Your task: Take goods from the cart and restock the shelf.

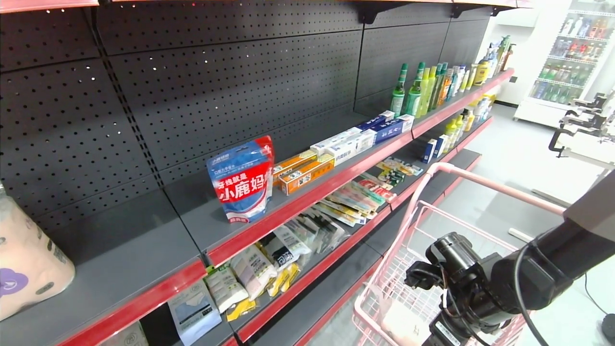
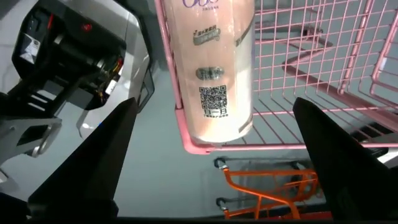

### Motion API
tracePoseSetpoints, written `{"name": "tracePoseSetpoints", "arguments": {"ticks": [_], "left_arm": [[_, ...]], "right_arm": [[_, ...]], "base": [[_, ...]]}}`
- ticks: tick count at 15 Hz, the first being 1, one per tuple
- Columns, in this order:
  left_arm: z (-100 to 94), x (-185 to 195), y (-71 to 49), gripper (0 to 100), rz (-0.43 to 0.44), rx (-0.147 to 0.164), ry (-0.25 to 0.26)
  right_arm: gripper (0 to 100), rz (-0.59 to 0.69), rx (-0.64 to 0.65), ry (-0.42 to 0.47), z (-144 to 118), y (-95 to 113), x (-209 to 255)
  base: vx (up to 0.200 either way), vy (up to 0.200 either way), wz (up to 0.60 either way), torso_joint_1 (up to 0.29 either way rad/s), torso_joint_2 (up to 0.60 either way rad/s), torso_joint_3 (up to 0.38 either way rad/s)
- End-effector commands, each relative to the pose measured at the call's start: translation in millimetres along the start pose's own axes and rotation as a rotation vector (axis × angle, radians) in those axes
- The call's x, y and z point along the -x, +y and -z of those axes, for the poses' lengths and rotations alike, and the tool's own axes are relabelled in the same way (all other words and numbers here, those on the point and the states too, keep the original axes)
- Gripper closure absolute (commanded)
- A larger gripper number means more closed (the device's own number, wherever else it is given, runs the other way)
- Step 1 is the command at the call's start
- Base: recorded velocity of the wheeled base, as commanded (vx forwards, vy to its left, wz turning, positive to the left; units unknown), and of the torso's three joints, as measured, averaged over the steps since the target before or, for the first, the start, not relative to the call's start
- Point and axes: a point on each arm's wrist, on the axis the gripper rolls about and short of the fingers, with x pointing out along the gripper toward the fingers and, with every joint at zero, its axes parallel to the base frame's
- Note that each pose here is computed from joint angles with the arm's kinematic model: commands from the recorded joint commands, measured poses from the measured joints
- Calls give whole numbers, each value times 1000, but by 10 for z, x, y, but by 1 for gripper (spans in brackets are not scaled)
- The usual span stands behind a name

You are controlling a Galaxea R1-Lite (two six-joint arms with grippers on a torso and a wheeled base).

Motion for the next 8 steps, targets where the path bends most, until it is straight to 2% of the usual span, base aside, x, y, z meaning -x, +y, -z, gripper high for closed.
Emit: {"name": "tracePoseSetpoints", "arguments": {"ticks": [1,8], "left_arm": [[-1,-1,0,0,0,0,1],[-1,-1,0,0,0,0,1]], "right_arm": [[0,-1,7,-6,-30,14,-6],[0,-6,27,-17,-77,65,-4]], "base": [[0,0,0,-134,300,168],[0,0,0,-147,338,186]]}}
